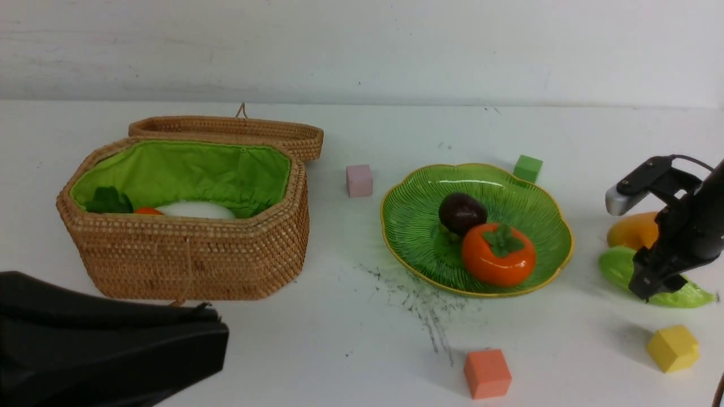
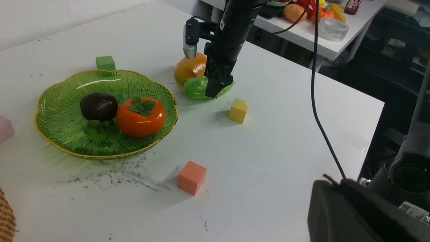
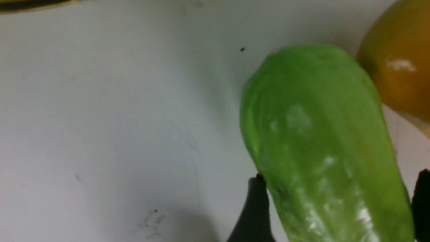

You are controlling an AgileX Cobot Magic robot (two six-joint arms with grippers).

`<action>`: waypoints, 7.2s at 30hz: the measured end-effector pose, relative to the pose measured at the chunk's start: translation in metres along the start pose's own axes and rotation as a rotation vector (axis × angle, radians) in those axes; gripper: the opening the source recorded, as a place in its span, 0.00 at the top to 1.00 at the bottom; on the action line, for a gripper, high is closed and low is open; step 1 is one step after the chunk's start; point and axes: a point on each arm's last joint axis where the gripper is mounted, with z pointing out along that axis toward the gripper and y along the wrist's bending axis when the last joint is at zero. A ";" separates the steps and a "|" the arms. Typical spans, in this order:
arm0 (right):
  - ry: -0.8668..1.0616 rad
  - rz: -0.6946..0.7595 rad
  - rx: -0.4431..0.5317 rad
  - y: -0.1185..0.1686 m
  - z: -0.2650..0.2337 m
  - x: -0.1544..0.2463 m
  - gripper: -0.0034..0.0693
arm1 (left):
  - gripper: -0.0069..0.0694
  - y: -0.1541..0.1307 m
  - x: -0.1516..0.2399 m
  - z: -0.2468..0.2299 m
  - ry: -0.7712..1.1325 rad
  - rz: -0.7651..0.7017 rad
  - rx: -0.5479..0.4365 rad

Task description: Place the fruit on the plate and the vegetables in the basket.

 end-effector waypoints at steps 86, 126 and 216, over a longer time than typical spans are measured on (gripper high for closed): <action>-0.366 0.276 0.039 0.127 -0.219 -0.150 0.98 | 0.86 0.013 0.002 -0.004 0.011 -0.033 -0.144; -0.121 0.900 0.100 -0.039 0.029 -0.033 0.12 | 0.86 0.007 0.005 -0.004 0.050 -0.030 -0.075; -0.313 0.426 -0.148 0.197 -0.255 0.051 0.96 | 0.93 0.034 0.091 -0.046 -0.289 -0.055 -0.084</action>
